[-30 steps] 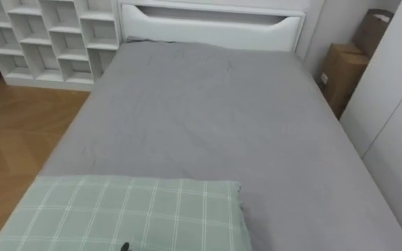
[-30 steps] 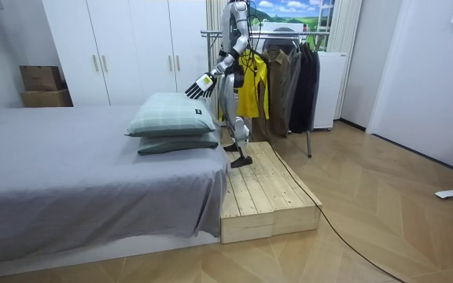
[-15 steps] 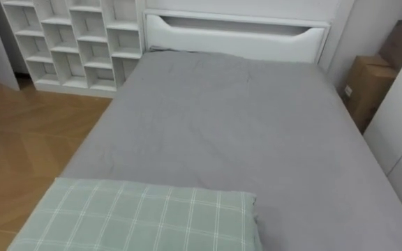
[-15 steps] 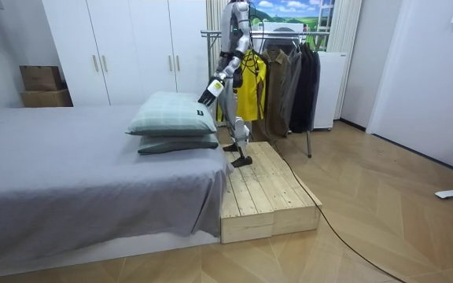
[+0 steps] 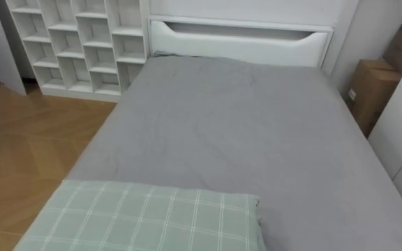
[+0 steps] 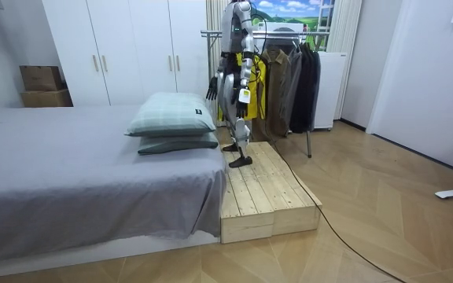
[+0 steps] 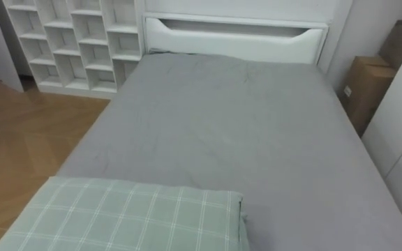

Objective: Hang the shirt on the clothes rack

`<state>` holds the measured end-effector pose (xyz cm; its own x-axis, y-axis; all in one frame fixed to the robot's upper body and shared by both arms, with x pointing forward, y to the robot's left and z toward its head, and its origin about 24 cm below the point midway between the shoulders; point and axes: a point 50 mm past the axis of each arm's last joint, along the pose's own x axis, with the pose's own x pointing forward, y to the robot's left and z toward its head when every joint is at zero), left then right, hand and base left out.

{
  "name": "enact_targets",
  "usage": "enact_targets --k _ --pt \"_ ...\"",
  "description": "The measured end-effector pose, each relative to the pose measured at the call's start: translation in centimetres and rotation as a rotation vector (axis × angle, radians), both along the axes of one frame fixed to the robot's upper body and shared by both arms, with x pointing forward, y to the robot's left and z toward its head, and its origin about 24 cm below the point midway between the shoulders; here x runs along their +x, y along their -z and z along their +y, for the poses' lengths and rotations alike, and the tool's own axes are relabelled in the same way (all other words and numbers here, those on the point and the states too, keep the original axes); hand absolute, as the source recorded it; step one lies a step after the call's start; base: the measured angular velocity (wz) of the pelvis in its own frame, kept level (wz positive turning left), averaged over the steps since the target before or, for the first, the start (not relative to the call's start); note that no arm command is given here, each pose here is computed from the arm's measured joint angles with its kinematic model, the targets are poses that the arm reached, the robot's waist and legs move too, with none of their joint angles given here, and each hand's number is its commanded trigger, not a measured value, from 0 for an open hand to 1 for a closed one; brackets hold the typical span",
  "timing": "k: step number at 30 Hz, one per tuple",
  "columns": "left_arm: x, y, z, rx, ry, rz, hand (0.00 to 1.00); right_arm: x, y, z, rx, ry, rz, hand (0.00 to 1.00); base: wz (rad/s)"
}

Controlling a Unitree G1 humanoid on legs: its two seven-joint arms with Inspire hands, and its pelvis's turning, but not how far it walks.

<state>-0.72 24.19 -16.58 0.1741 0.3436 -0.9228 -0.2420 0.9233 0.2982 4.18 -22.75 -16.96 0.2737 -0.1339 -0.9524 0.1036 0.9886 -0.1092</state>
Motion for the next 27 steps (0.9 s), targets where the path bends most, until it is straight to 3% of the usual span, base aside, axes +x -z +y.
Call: enact_targets --k 17,27 --pt "1.0 0.1 0.1 0.022 0.142 0.083 0.0 0.6 0.1 0.2 0.032 0.022 0.015 0.0 -0.01" --pt "0.1 0.3 -0.3 0.02 0.26 0.193 0.0 0.4 0.1 0.2 0.035 0.034 0.03 0.0 0.0"
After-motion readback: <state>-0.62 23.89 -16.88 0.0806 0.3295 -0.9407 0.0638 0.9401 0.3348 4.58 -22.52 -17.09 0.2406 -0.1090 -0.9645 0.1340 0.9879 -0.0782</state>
